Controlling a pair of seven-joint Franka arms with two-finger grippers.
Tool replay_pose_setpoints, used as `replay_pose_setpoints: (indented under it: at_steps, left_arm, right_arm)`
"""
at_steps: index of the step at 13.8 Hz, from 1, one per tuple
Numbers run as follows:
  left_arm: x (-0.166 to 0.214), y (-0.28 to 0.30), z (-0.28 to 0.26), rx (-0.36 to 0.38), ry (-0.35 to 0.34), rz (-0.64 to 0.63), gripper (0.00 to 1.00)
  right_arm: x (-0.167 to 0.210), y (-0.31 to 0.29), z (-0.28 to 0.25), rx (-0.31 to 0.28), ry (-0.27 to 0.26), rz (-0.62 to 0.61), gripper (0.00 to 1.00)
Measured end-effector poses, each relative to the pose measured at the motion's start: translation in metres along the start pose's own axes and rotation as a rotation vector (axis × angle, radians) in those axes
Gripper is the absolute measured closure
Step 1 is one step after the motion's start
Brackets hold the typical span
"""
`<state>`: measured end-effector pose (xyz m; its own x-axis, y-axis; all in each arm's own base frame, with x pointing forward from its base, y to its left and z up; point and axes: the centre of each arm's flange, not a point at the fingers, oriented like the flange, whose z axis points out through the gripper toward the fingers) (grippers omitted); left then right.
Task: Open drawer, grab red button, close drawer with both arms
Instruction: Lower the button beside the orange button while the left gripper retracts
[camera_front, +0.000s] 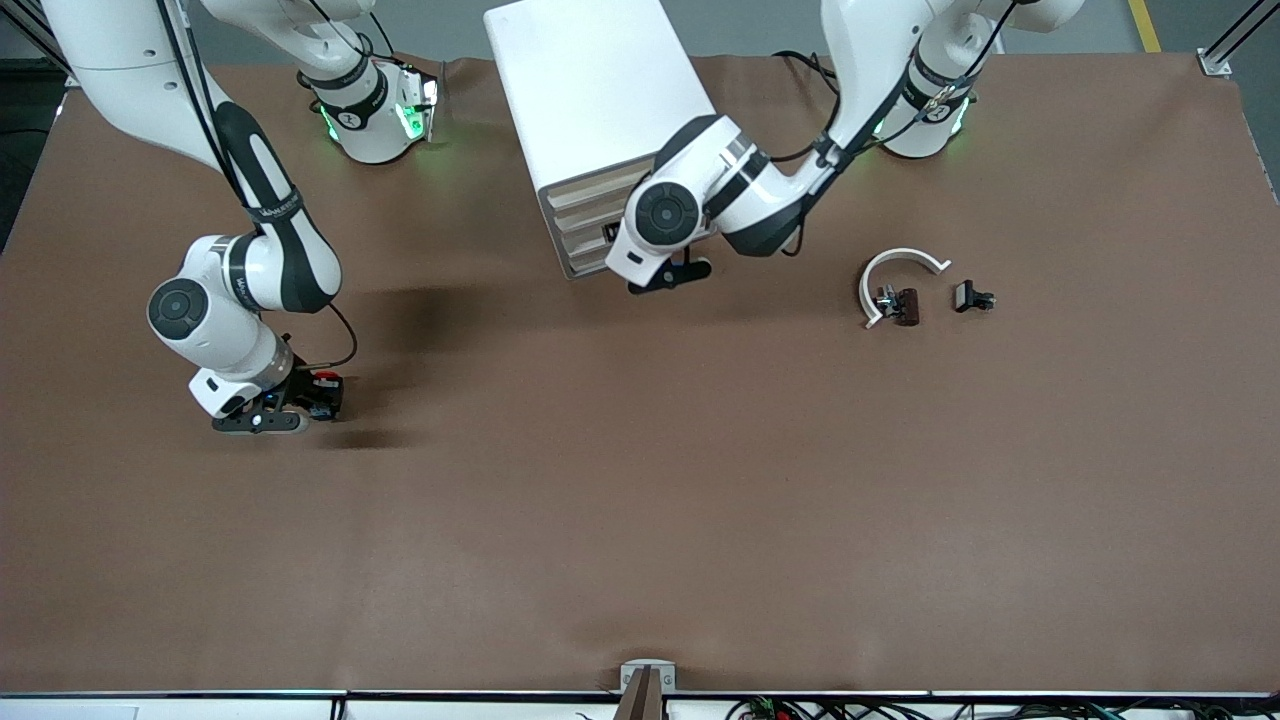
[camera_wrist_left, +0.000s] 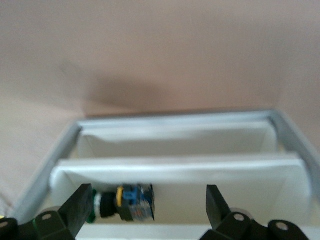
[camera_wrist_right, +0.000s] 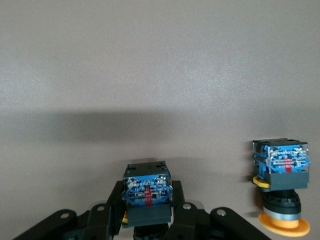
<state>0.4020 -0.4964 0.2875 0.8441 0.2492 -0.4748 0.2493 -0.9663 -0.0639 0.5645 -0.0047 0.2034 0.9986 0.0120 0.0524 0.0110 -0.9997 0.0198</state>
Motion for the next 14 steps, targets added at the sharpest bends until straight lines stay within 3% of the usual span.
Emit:
replay_pose_setpoints:
  at_steps: [7,11,14]
  left_arm:
    - [0.112,-0.073,-0.126,0.045,0.262,-0.115,0.00]
    - [0.135,-0.127,-0.194,0.139,0.457,-0.122,0.00]
    - [0.154,-0.190,-0.255,0.129,0.505,-0.067,0.00]
  right_arm:
    - [0.005,0.004,0.013,-0.006,0.019,0.013,0.59]
    - [0.007,0.006,0.013,-0.006,0.021,0.028,0.59]
    - [0.009,0.007,0.015,-0.007,0.021,0.035,0.59]
